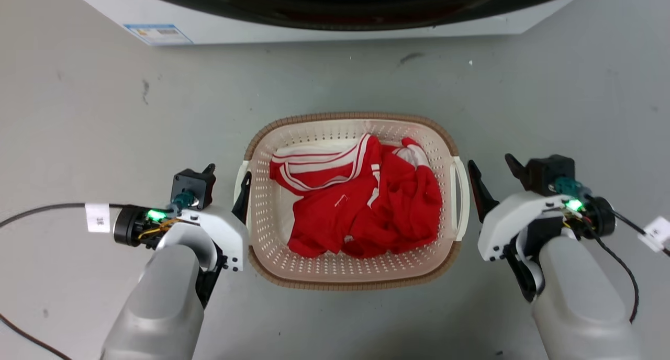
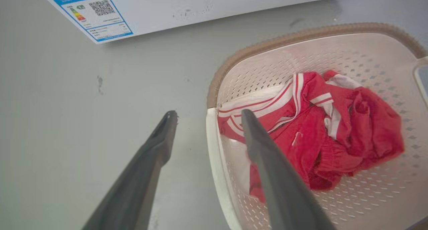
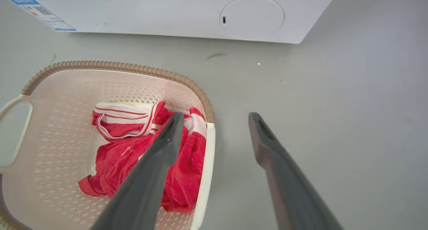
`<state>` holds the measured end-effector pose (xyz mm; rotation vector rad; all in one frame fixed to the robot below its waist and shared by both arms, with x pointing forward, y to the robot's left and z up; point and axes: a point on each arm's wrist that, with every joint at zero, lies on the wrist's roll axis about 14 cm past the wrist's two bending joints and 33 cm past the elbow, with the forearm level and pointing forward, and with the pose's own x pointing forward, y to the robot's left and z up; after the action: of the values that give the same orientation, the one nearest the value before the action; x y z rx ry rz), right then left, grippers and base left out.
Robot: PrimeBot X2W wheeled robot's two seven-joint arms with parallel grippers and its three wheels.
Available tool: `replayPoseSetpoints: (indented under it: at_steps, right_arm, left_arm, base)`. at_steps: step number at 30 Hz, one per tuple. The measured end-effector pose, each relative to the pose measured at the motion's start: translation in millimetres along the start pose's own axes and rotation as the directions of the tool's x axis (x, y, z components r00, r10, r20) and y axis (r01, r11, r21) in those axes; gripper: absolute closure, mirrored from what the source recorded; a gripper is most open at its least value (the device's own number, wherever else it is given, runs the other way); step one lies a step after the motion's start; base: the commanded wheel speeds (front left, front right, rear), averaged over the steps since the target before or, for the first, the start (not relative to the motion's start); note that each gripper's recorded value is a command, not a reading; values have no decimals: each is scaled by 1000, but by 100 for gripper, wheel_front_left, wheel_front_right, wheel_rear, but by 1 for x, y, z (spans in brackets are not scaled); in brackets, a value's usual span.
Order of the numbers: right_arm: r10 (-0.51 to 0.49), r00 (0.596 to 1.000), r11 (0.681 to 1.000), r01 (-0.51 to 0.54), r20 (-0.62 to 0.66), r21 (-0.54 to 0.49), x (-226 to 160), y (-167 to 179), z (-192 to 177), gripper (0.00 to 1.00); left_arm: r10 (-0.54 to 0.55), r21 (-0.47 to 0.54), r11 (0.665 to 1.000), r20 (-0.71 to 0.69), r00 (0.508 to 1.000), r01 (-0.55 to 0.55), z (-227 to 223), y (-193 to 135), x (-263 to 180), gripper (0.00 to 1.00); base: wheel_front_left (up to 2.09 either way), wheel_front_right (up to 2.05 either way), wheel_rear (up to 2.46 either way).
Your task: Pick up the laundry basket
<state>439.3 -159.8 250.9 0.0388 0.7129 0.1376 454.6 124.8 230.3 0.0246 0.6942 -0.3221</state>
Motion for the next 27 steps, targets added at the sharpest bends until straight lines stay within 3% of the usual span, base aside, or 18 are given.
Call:
replayPoseSetpoints:
  at_steps: [8,18,27]
  right_arm:
    - [29,981,999,-21,-191,43,24,5,-45,0]
    - [56,918,998,-45,-394,37,47,12,-86,0]
    - [61,865,998,-52,-498,31,54,13,-108,0]
  left_arm:
    - [-14,-13,1000,-173,985,12,-41,3,20,0]
    - [-35,-26,999,-315,949,28,-71,1,35,0]
    - [-54,-34,998,-413,909,44,-90,0,39,0]
  base:
    - [0,0,0]
    - [0,0,0]
    - [0,0,0]
